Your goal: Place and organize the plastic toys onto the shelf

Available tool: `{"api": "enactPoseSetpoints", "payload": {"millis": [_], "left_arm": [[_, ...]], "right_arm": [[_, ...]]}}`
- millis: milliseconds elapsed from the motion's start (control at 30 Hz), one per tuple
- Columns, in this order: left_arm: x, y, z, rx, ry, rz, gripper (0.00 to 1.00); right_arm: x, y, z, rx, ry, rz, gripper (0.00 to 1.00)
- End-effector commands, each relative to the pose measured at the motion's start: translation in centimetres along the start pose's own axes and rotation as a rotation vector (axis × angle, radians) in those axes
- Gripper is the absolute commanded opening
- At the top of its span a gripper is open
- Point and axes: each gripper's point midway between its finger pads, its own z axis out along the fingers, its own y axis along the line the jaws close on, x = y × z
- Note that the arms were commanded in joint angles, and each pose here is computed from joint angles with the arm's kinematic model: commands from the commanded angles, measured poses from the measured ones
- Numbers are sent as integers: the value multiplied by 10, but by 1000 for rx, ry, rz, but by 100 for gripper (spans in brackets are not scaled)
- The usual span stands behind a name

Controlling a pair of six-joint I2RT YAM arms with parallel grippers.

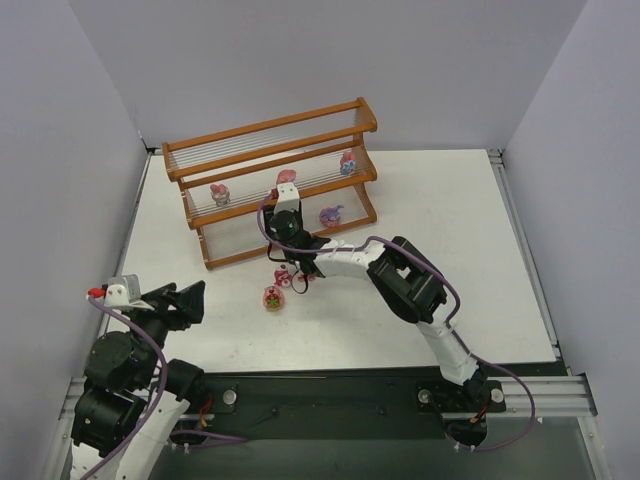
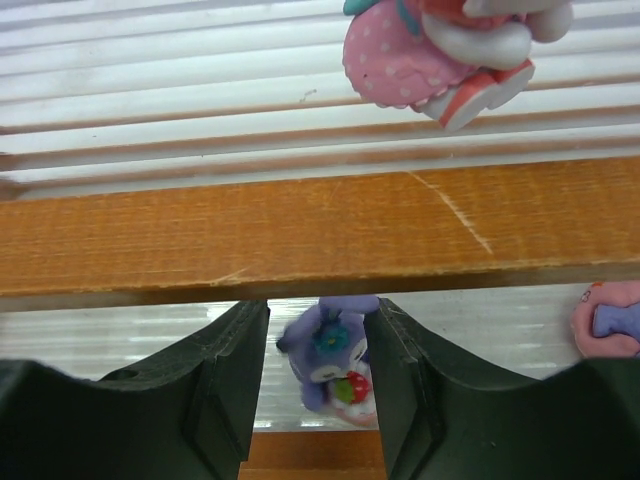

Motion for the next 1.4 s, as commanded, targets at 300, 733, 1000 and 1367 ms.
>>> {"api": "enactPoseSetpoints", "payload": {"millis": [300,733,1000,1367], "left_arm": [[-12,-2,-1,5,-51,-9,80],[-11,-1,0,0,-48,-11,79],[-11,-1,0,0,-47,-10,80],[-11,-1,0,-1,-44,-9,79]], "right_arm": [[-38,1,-6,20,-85,67,47],[-63,-13,-39,22,-161,130,50],[-65,-16,-54,-4,-160,197,37],[-31,-38,-34,100,-79,386,0]]}}
